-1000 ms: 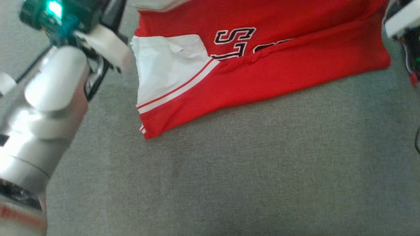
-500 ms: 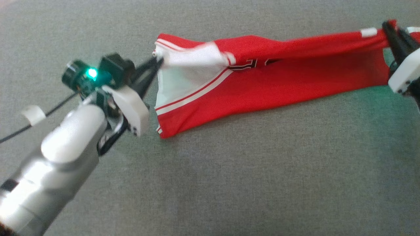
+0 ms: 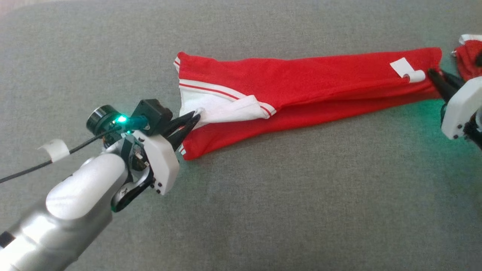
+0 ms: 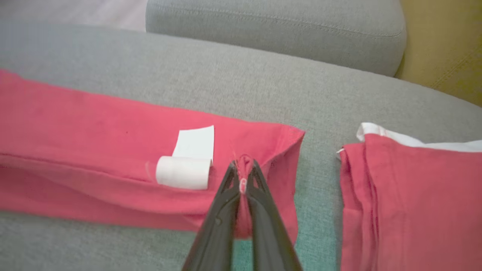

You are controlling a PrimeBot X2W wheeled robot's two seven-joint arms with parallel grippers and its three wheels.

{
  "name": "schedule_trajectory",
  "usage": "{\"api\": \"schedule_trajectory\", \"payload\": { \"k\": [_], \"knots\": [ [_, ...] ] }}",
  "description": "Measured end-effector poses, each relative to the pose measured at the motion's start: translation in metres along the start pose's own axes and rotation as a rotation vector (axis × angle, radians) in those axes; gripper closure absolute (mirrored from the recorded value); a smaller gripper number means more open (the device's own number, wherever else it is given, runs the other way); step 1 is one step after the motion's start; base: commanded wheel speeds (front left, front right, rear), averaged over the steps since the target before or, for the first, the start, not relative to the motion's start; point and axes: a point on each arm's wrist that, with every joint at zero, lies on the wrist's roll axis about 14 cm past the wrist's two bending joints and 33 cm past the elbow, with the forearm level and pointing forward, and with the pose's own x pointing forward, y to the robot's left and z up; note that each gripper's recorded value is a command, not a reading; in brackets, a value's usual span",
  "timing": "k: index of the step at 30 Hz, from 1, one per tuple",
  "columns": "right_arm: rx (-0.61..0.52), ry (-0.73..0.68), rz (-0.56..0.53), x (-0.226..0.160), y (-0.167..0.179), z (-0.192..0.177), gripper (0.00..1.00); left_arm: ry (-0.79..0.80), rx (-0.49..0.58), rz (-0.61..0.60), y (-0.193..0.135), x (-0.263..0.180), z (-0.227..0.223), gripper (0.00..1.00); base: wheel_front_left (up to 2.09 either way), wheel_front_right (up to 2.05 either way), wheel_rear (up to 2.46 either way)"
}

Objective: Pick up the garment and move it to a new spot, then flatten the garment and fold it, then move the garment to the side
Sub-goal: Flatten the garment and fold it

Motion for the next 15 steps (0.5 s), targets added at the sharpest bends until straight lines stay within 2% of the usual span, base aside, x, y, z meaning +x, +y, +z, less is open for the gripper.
{"api": "schedule_trajectory", "payload": {
  "k": [6, 7, 8, 9, 10, 15],
  "knots": [
    [-0.12, 0.071, -0.006, 0.013, -0.006, -0.014, 1.0, 0.04, -0.013, -0.021, -0.004, 0.013, -0.014, 1.0, 0.0, 0.0, 0.0],
    [-0.141, 0.075, -0.01, 0.015, -0.008, -0.014, 0.67, 0.045, -0.015, -0.026, -0.005, 0.015, -0.016, 1.0, 0.0, 0.0, 0.0],
    [-0.153, 0.077, -0.017, 0.016, -0.011, -0.014, 0.0, 0.048, -0.017, -0.031, -0.007, 0.016, -0.017, 0.73, 0.0, 0.0, 0.0],
    [-0.153, 0.083, -0.025, 0.017, -0.013, -0.016, 0.0, 0.051, -0.016, -0.034, -0.008, 0.017, -0.018, 0.04, 0.0, 0.0, 0.0],
    [-0.153, 0.089, -0.032, 0.016, -0.015, -0.017, 0.0, 0.054, -0.013, -0.035, -0.009, 0.018, -0.019, 0.0, 0.0, 0.0, 0.0],
    [-0.123, 0.056, -0.077, 0.007, -0.028, -0.008, 0.0, 0.0, -0.014, 0.004, -0.006, 0.017, -0.005, 0.0, 0.0, 0.0, 0.0]
  ]
}}
